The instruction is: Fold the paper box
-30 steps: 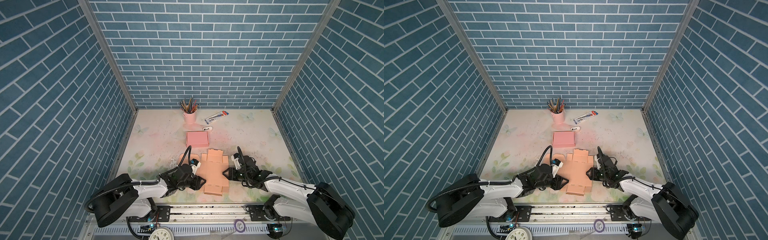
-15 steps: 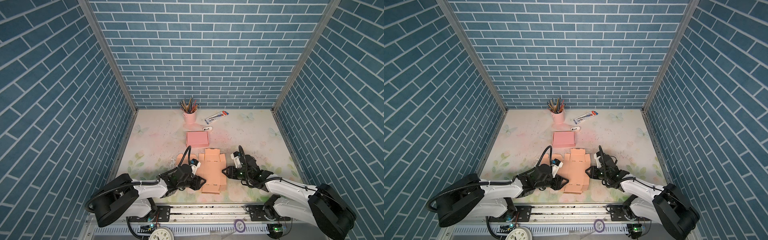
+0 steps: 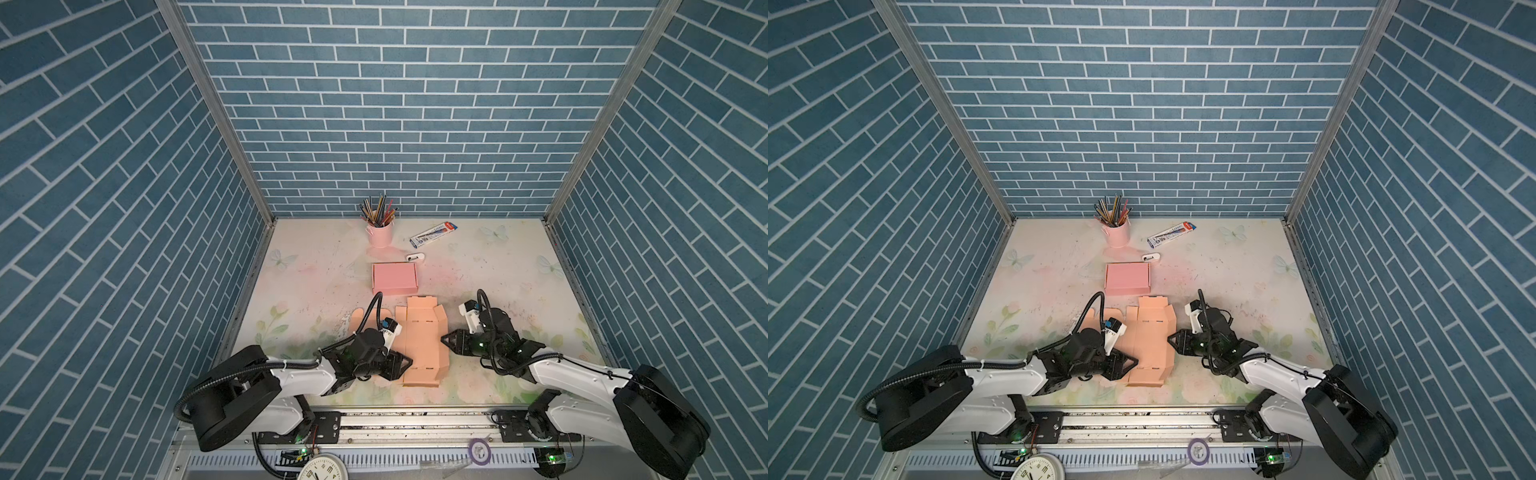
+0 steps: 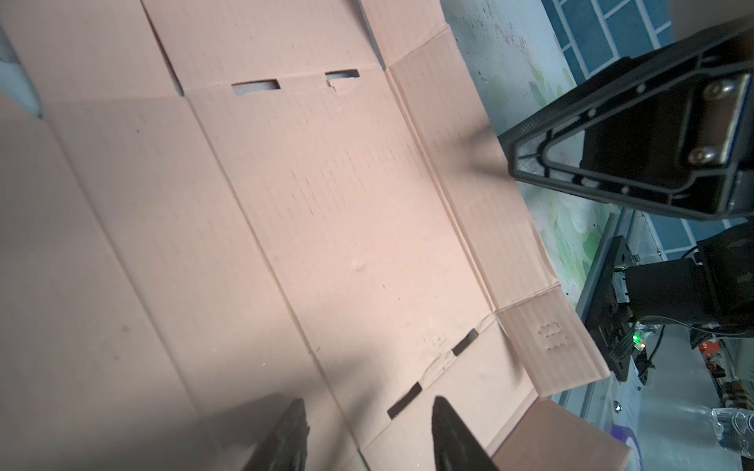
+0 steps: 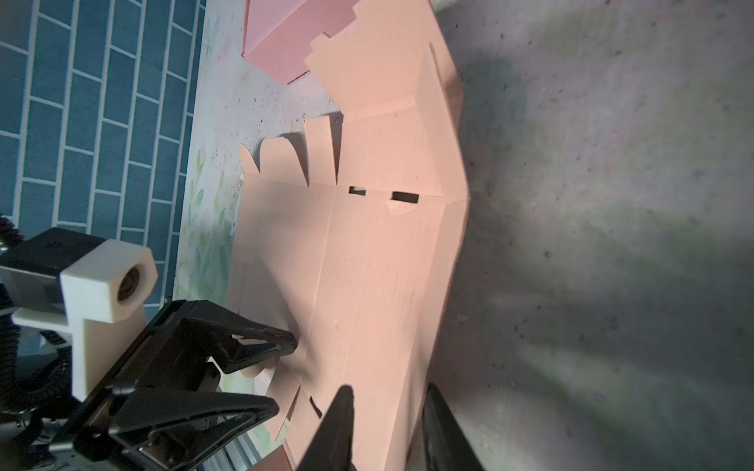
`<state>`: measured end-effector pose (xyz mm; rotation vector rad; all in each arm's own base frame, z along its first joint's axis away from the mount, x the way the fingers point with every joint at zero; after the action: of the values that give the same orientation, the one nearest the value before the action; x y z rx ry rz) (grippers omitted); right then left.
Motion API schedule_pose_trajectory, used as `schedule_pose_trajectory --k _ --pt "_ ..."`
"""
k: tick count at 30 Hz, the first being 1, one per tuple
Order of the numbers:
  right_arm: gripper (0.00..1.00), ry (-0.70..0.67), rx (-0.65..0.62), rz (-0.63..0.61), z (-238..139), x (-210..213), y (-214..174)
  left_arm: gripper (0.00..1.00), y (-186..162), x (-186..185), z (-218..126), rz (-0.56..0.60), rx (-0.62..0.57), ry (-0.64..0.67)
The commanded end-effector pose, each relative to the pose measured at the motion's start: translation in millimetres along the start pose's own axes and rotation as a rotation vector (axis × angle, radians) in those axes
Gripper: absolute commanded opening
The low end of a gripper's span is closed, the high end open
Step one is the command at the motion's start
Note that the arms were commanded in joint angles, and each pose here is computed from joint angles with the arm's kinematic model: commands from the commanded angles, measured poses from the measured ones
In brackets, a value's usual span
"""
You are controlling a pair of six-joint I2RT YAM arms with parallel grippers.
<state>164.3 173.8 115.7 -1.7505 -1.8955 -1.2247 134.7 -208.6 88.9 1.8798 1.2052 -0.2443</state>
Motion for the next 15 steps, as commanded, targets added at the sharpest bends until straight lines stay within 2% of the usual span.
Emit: schedule_pose_trajectory --k 1,15 --pt "0.31 0.000 0.006 0.031 2.7 -2.4 -0.2 0.51 -6.7 4.4 0.9 -0.015 0.018 0.013" --pt "0.31 -0.043 0.016 0.058 8.7 -13.2 -3.0 0.51 -8.2 2.2 2.1 -0.015 0.016 -0.004"
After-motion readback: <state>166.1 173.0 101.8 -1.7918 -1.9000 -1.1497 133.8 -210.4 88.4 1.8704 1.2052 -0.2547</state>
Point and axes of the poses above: each gripper's point midway between its finger pads, its own z axis out along the fingers, its own x axis along the line the jaws close on, y = z × x, the point moved 9 cm from there along -z, back along the fingers, and after that the axes turned 1 degree about z, right-handed, at the moved point
